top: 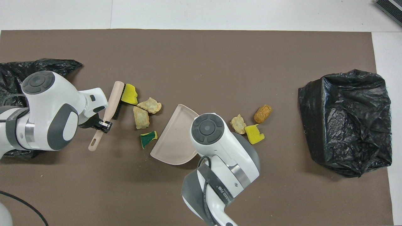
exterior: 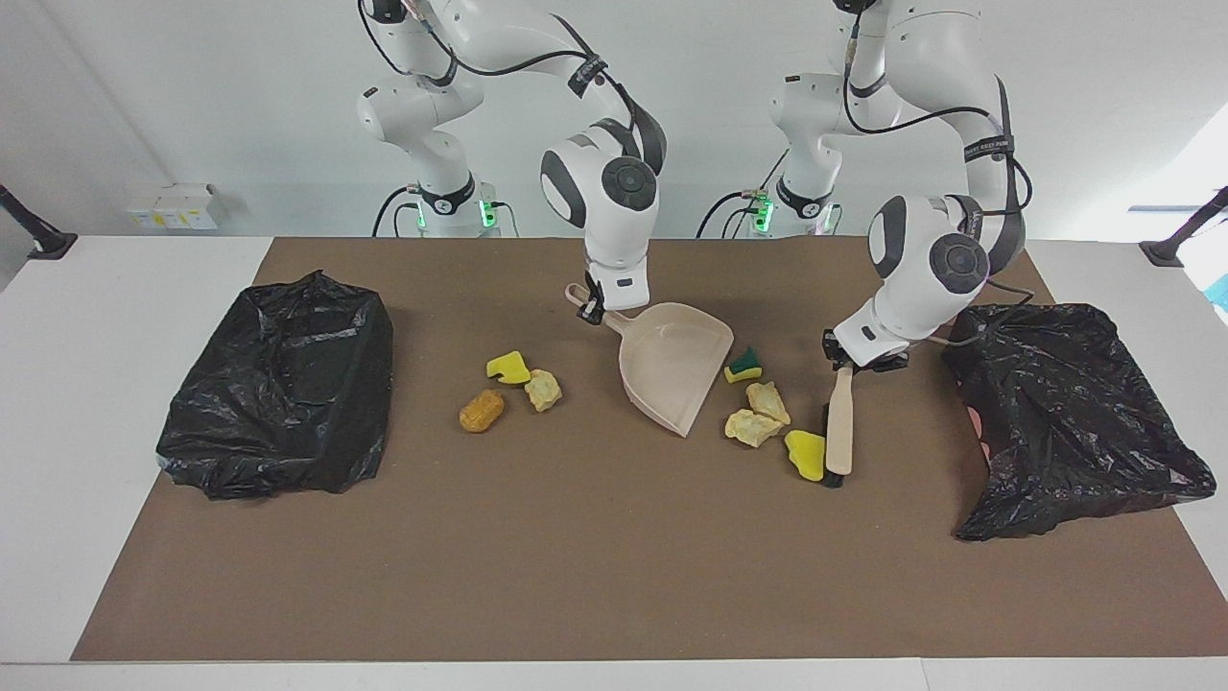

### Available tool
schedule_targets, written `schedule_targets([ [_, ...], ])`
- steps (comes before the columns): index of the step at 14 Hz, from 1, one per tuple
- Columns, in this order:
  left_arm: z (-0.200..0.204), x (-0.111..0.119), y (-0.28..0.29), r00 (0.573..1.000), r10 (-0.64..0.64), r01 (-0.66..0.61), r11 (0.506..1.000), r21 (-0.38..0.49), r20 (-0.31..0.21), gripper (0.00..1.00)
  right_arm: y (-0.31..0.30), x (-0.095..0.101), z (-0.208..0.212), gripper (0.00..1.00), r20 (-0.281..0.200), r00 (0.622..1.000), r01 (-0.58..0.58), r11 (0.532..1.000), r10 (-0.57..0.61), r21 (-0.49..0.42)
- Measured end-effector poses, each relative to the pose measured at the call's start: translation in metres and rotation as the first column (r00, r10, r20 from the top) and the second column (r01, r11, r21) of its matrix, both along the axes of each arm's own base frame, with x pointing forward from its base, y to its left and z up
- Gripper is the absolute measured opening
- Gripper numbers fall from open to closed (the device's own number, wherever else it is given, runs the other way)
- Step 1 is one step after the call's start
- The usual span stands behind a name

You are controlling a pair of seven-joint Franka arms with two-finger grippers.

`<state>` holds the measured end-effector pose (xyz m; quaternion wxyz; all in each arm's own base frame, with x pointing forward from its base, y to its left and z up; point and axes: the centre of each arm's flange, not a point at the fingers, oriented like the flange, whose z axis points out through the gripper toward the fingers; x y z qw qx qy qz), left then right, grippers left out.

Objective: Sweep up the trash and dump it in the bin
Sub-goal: 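Sweep the sponges and bread into the dustpan with the left gripper's brush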

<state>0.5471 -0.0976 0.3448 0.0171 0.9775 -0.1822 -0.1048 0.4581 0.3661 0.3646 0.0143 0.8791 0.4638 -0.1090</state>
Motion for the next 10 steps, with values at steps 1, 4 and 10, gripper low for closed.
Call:
schedule_targets([
  [1, 0.000, -0.002, -0.005, 1.000, -0.011, 0.011, 1.000, 0.001, -0.004, 0.26, 0.005, -0.004, 0.000, 0.32, 0.005, 1.000, 0.013, 1.000, -0.013, -0.009],
  [4, -0.001, -0.014, -0.029, 0.998, -0.057, 0.058, 0.998, 0.004, -0.020, 0.26, 0.008, -0.008, -0.001, 0.32, 0.011, 0.999, 0.033, 0.999, -0.033, -0.018],
  [10, 0.004, -0.061, -0.112, 0.971, -0.232, 0.233, 0.972, 0.010, -0.060, 0.26, 0.007, -0.008, -0.002, 0.32, 0.016, 1.000, 0.028, 0.999, -0.027, -0.026],
])
